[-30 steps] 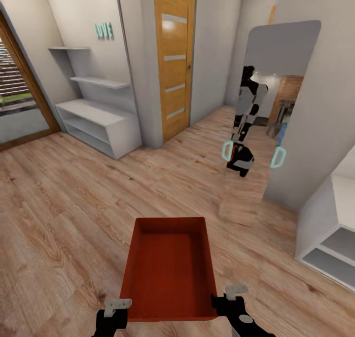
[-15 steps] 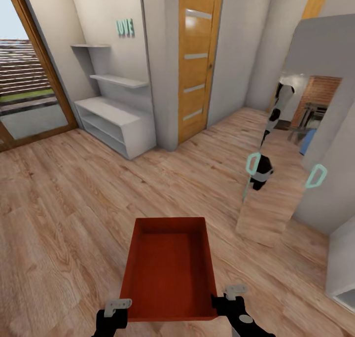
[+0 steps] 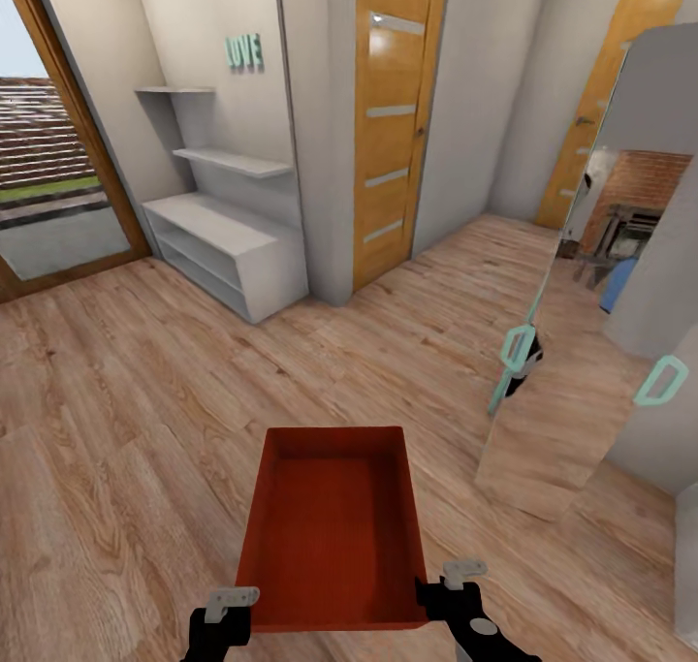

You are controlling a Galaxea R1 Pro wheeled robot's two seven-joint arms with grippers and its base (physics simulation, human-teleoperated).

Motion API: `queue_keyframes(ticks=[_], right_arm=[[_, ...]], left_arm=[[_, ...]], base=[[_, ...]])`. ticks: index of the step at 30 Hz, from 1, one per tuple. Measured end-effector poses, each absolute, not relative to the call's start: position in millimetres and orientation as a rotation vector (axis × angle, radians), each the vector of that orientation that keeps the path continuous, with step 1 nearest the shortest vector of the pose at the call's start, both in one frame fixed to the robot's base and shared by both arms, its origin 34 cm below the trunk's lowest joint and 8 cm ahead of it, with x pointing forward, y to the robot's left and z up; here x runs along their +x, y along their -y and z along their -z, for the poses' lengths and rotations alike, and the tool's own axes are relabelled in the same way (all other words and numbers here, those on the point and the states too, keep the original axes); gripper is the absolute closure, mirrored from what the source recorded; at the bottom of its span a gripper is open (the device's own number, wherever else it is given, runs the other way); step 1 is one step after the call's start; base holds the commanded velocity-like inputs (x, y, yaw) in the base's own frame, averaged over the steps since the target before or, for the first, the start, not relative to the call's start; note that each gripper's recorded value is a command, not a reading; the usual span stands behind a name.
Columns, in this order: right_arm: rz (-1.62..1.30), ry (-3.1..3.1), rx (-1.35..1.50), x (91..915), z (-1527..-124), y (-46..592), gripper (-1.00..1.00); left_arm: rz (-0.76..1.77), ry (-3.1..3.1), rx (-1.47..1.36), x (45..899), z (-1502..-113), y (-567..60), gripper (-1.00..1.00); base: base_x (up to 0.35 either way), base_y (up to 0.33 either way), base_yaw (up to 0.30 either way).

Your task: Move the two storage containers from the living room to the garage. In the garage, place one container on the floor and stack the other container on top of it (either order is fine).

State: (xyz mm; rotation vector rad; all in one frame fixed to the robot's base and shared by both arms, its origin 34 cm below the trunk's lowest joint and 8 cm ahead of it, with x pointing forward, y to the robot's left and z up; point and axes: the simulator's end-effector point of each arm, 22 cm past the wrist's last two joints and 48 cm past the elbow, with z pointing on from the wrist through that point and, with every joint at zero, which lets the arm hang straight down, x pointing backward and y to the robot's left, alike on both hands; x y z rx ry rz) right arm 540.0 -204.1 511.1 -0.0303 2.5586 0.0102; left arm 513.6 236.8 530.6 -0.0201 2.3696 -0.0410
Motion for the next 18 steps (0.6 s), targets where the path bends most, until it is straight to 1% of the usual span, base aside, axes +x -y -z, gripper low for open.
queue_keyframes(ticks=[11,14,18], right_arm=[[-0.01,-2.559,-0.03,540.0,-511.1,204.1,1.0],[-0.01,-2.559,-0.03,539.9,-511.0,204.1,1.0],[-0.011,-2.561,-0.03,539.4,-510.3,204.0,1.0]], left_arm=[[0.041,-2.37,-0.021,513.6,-530.7,-236.8,1.0],[0.041,-2.37,-0.02,513.5,-530.6,-236.8,1.0],[0.041,-2.372,-0.02,512.9,-529.9,-236.9,1.0]], base=[[0.347,0.0,0.004],[0.347,0.0,0.121],[0.347,0.0,0.214]])
